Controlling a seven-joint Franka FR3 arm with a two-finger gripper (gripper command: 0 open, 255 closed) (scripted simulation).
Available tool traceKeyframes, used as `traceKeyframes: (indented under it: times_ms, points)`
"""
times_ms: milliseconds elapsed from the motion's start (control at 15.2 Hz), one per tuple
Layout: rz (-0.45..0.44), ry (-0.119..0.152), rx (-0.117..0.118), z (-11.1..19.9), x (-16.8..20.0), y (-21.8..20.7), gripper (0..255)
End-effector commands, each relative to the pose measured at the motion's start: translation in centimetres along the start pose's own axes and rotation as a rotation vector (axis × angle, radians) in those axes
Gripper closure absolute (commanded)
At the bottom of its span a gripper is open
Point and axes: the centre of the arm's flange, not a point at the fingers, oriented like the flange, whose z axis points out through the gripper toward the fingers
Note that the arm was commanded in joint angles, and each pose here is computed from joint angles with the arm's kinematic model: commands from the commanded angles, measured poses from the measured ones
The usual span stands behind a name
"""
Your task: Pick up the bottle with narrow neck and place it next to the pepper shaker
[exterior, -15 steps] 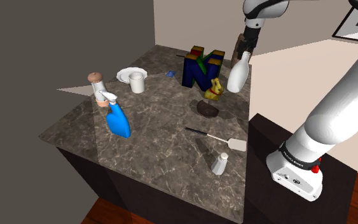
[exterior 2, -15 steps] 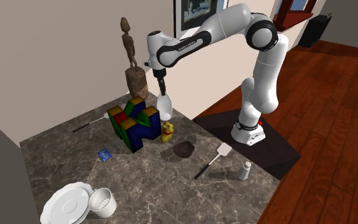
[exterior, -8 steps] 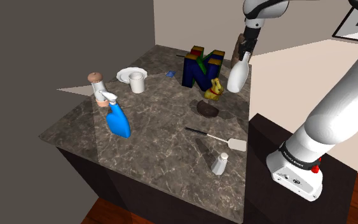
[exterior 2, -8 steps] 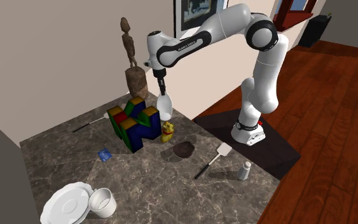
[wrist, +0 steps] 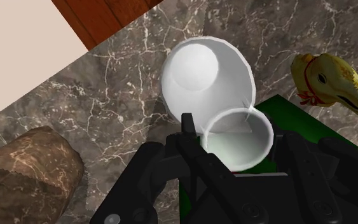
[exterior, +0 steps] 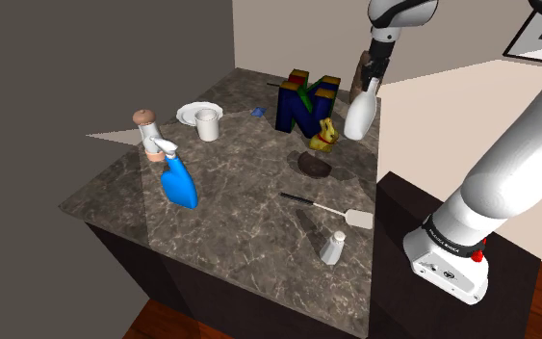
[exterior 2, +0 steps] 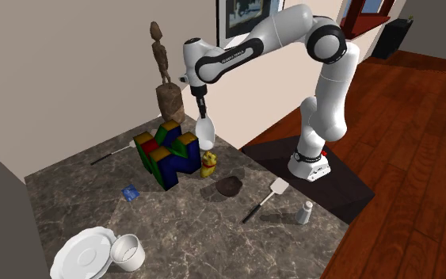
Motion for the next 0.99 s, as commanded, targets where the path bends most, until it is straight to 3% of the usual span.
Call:
traceKeyframes:
  times_ms: [0, 924]
  points:
    - [0.000, 0.000, 0.000, -0.8, 0.0, 0.0, 255]
    - [0.000, 0.000, 0.000, -8.2, -0.4, 0.0, 255]
